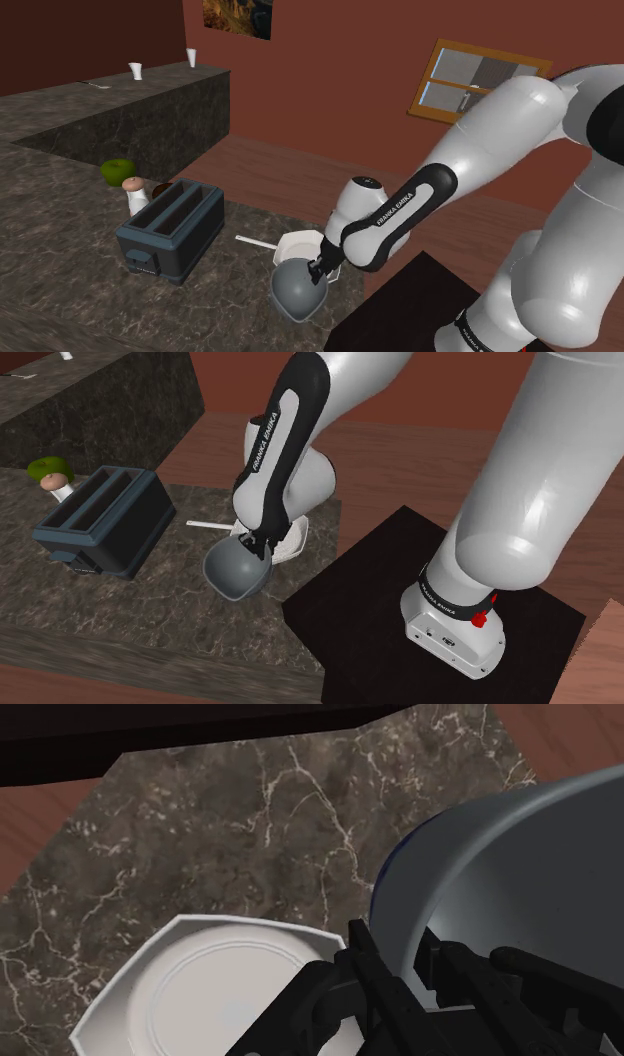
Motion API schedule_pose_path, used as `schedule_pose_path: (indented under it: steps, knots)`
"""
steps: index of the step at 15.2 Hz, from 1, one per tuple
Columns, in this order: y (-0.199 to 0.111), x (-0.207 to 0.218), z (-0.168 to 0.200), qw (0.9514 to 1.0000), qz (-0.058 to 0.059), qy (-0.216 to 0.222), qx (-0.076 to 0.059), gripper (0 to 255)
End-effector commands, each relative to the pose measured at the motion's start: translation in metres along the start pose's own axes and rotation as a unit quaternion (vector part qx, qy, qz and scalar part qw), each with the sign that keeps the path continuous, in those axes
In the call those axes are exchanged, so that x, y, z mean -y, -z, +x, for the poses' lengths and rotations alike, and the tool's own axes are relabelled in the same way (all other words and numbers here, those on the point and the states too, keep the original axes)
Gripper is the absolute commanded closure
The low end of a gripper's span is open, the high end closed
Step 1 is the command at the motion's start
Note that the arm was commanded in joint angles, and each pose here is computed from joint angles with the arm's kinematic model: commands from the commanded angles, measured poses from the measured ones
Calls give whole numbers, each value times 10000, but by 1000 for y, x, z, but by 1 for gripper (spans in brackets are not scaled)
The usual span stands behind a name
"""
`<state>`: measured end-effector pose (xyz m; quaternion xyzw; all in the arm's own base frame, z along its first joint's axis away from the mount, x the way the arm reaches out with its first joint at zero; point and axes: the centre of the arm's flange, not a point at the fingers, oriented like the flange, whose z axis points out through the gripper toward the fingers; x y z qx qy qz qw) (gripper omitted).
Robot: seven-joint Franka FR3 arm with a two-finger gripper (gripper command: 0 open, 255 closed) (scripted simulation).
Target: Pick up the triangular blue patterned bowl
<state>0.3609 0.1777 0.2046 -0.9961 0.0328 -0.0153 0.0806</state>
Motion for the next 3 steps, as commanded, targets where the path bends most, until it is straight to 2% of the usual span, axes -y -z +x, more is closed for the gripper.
schedule_pose_path:
  steps: [1, 3]
  knots:
    - [11, 1, 0, 10000, 1, 1, -2, 255]
    - [12, 2, 0, 10000, 0, 0, -2, 255]
